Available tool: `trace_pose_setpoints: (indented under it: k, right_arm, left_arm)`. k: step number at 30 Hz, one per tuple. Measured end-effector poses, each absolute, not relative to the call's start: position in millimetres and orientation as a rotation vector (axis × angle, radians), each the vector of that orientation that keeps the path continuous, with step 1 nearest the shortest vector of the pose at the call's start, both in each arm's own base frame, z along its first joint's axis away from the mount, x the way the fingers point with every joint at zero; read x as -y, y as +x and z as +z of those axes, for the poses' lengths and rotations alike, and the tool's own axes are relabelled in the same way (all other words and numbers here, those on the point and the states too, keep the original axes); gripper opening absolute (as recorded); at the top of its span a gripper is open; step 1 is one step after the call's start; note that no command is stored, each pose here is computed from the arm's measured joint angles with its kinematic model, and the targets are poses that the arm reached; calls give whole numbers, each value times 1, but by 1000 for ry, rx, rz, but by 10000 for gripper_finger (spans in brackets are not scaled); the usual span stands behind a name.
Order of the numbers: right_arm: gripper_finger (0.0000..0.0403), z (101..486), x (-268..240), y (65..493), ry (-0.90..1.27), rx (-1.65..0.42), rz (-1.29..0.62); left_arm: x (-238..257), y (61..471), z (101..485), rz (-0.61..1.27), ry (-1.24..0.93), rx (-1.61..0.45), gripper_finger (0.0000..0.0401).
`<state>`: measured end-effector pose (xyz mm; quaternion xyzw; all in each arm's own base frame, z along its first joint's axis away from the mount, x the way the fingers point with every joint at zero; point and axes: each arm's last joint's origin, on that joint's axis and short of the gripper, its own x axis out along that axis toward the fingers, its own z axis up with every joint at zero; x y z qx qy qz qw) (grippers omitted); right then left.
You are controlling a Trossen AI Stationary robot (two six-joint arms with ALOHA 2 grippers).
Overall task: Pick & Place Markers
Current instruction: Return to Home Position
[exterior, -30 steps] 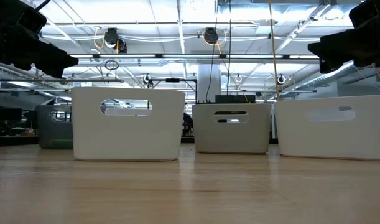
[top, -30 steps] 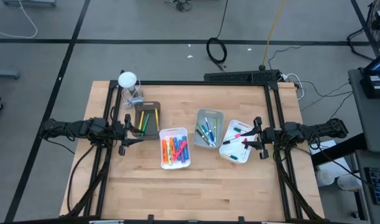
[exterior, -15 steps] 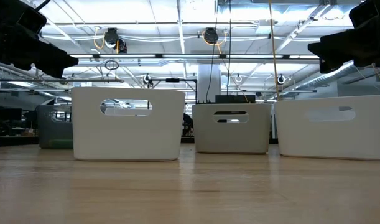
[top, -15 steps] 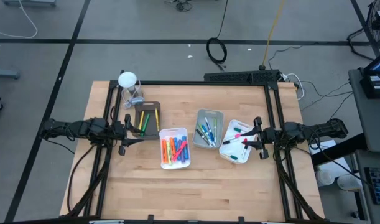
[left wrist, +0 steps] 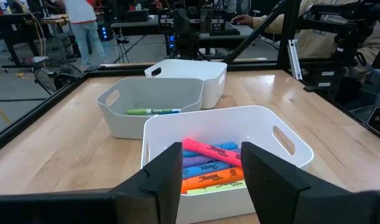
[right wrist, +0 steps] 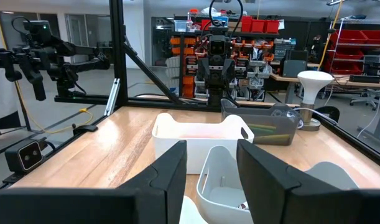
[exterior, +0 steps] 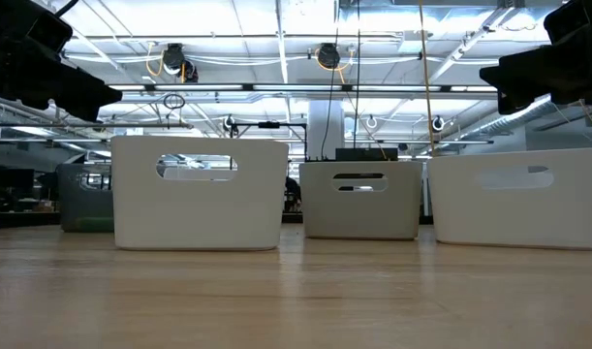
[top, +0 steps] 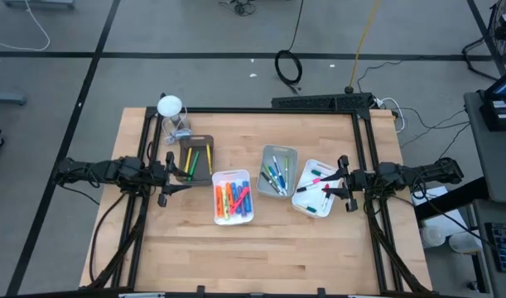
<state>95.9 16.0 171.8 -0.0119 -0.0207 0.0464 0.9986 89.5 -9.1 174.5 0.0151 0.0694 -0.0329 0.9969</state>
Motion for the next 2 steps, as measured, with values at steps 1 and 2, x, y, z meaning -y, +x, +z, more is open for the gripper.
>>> trace_pose_setpoints:
  k: [1,2]
  right_arm:
    - [128,172,-16,96,-24,42,93]
    - [128,172,-16,96,-24,42,93]
  left_arm:
    - [9,90,175,-66,30,-139,168]
    - [9,90,175,-66,30,-139,168]
